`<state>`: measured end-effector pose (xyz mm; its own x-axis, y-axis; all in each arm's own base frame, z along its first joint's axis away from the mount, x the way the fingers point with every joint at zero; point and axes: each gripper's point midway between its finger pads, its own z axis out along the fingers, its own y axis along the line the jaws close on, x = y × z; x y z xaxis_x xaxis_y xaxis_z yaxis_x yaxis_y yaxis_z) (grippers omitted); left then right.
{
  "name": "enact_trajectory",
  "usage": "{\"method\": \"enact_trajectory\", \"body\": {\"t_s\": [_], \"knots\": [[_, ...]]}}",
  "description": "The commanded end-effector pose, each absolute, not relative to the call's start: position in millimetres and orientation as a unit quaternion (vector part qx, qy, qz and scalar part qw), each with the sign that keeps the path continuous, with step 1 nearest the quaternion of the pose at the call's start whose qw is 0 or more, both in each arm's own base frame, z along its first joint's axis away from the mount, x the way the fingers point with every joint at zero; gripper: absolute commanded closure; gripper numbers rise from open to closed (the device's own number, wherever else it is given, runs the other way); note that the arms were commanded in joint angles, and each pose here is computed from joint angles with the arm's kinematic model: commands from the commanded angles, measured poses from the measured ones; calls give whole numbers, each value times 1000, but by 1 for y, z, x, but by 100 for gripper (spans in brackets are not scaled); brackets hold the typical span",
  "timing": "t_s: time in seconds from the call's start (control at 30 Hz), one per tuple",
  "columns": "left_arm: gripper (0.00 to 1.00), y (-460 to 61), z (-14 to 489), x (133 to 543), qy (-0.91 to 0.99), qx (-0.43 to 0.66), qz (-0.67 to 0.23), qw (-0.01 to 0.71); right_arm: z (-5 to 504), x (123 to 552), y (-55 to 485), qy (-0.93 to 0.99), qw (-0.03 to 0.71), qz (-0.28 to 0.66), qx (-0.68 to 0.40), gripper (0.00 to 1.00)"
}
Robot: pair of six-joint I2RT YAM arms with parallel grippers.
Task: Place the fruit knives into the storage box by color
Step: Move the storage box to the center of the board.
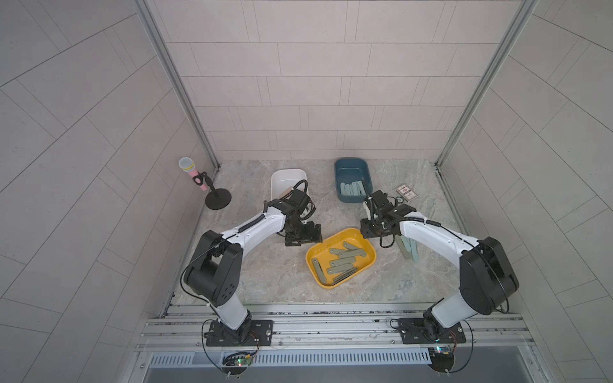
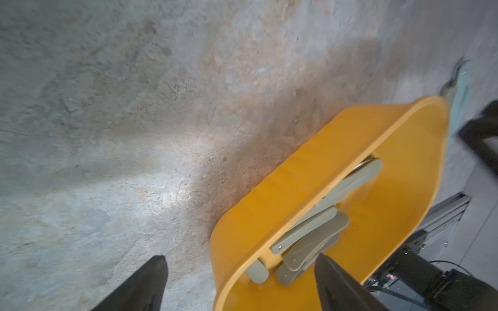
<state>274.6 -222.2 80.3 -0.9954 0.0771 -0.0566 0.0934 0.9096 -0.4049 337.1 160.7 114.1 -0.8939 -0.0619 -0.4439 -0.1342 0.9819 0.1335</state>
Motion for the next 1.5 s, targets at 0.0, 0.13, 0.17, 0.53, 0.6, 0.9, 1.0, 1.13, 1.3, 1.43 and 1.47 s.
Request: {"method": "enact_trajectory", "body": {"t_s": [0.0,0.13,0.17,0.53,0.6,0.9,1.0,1.13,1.3,1.43,1.47], "knots": [[18,-227,76,271,975,93,-201,0,148,314,160,963,239,98,-75,50],[27,-244,79,263,970,143,-197,4,147,261,147,966,224,128,-35,52],[28,-247,77,259,969,155,-195,-1,143,248,143,966,219,133,-20,53],[71,-238,70,235,970,196,-147,-3,107,197,125,958,207,186,74,55],[76,-237,72,236,971,191,-147,2,96,194,131,958,192,200,78,55],[97,-238,69,245,980,133,-145,21,111,224,131,958,217,177,59,51],[100,-236,71,257,985,102,-136,41,114,234,125,960,215,166,58,50],[100,-235,78,270,987,62,-132,64,114,243,113,964,210,151,66,49],[100,-220,80,274,988,19,-120,91,106,245,79,970,203,101,89,47],[100,-208,75,282,986,-19,-122,108,94,248,65,973,187,86,106,48],[100,-207,75,285,986,-23,-123,111,92,248,63,974,184,82,106,48]]}}
